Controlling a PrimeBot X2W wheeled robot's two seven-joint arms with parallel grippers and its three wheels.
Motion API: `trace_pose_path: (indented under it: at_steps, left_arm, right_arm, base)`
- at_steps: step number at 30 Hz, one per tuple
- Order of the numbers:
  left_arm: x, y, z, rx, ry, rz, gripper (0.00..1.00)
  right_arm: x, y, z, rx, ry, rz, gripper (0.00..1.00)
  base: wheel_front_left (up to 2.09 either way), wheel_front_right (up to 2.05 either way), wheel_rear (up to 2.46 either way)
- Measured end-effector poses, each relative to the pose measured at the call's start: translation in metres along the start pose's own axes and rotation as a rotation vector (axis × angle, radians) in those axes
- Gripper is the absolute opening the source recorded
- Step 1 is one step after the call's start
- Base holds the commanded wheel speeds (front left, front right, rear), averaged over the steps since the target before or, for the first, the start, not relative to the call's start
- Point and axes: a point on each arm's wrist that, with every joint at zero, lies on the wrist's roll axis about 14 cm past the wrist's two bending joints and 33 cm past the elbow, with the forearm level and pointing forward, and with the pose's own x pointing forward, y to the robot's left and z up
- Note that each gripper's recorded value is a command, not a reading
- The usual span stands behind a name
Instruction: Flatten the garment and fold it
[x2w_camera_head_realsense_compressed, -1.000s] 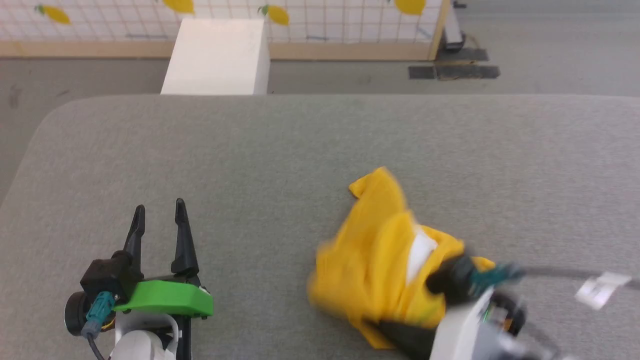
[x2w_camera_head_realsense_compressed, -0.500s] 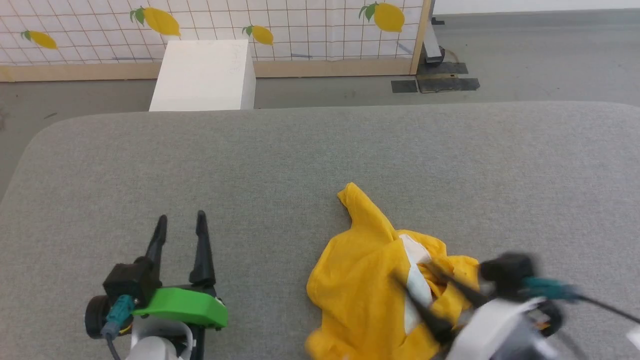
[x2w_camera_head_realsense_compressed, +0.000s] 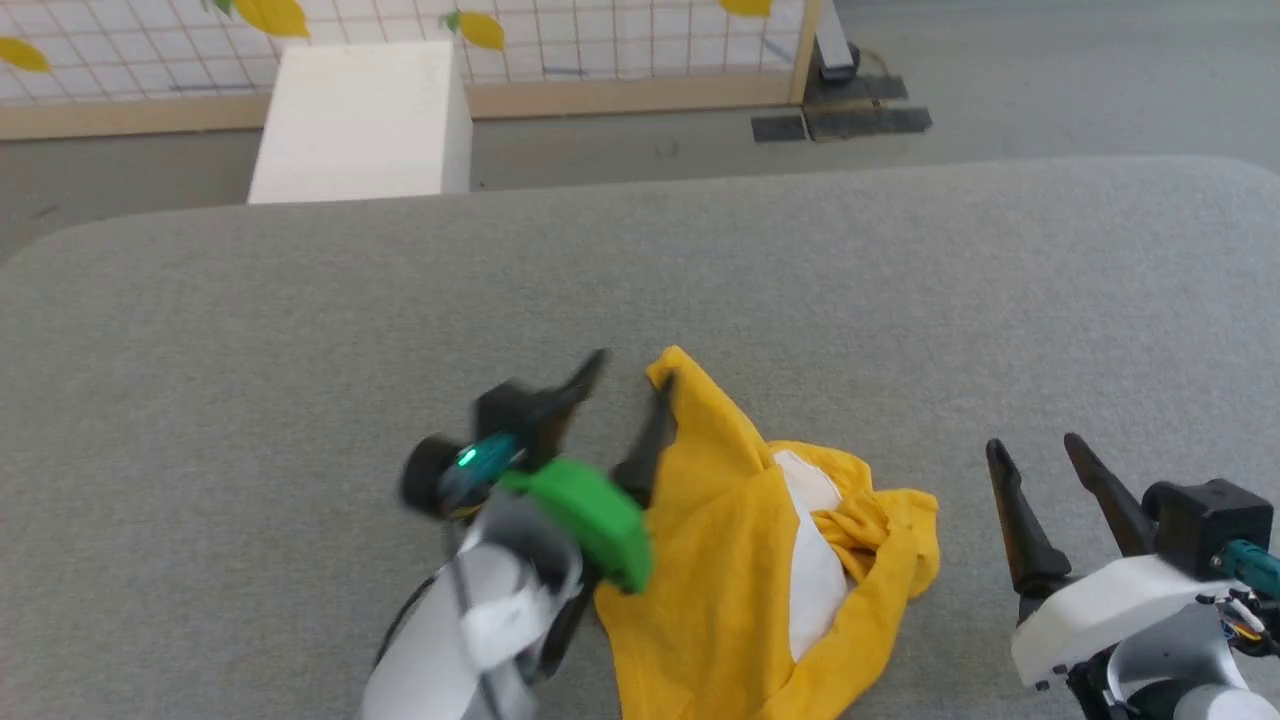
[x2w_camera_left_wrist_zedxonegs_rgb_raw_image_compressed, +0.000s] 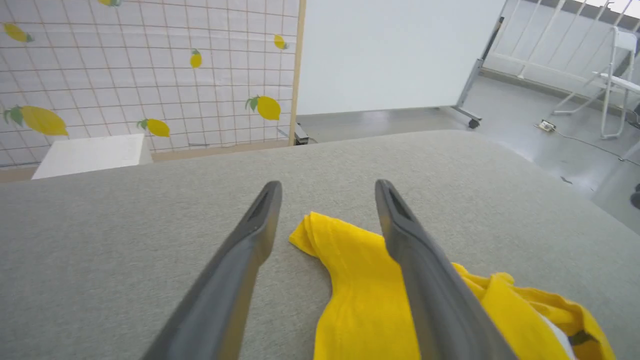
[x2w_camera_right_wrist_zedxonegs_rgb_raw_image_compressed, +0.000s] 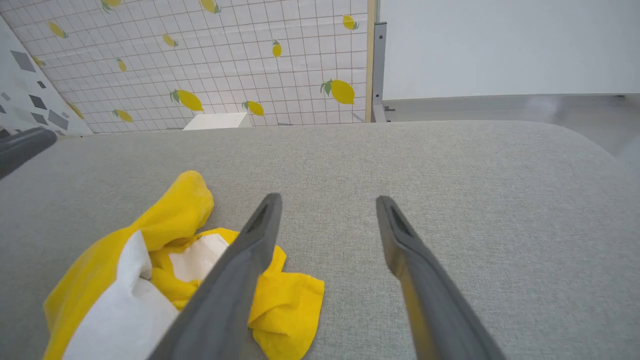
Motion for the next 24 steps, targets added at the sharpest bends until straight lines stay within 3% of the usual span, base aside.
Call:
trace_pose_path:
  at_steps: [7, 14, 15, 17, 20, 24]
  left_arm:
    - [0.035, -0.047, -0.052, 0.035, 0.367, -0.169, 1.00]
    - [0.024, -0.048, -0.113, 0.195, 0.792, -0.192, 1.00]
    - [0.022, -0.047, -0.116, 0.205, 0.820, -0.197, 0.53]
    - [0.018, -0.050, -0.118, 0.214, 0.860, -0.218, 0.00]
    - [0.015, -0.053, -0.113, 0.223, 0.864, -0.243, 0.00]
    - [0.051, -0.057, -0.047, 0.190, 0.473, -0.224, 0.00]
  right_arm:
    - [0.009, -0.007, -0.013, 0.047, 0.021, -0.019, 1.00]
    - [0.006, -0.018, -0.026, 0.075, 0.046, -0.057, 1.00]
    - [0.006, -0.020, -0.028, 0.078, 0.049, -0.062, 1.00]
    - [0.005, -0.022, -0.029, 0.083, 0.054, -0.069, 1.00]
    - [0.004, -0.022, -0.029, 0.085, 0.053, -0.070, 1.00]
    - [0.009, -0.014, -0.026, 0.093, 0.038, -0.040, 1.00]
  base:
    - [0.00, 0.00, 0.00]
    - [0.00, 0.00, 0.00]
    - [0.00, 0.00, 0.00]
    - [0.00, 0.00, 0.00]
    - [0.00, 0.00, 0.00]
    - [0.00, 0.00, 0.00]
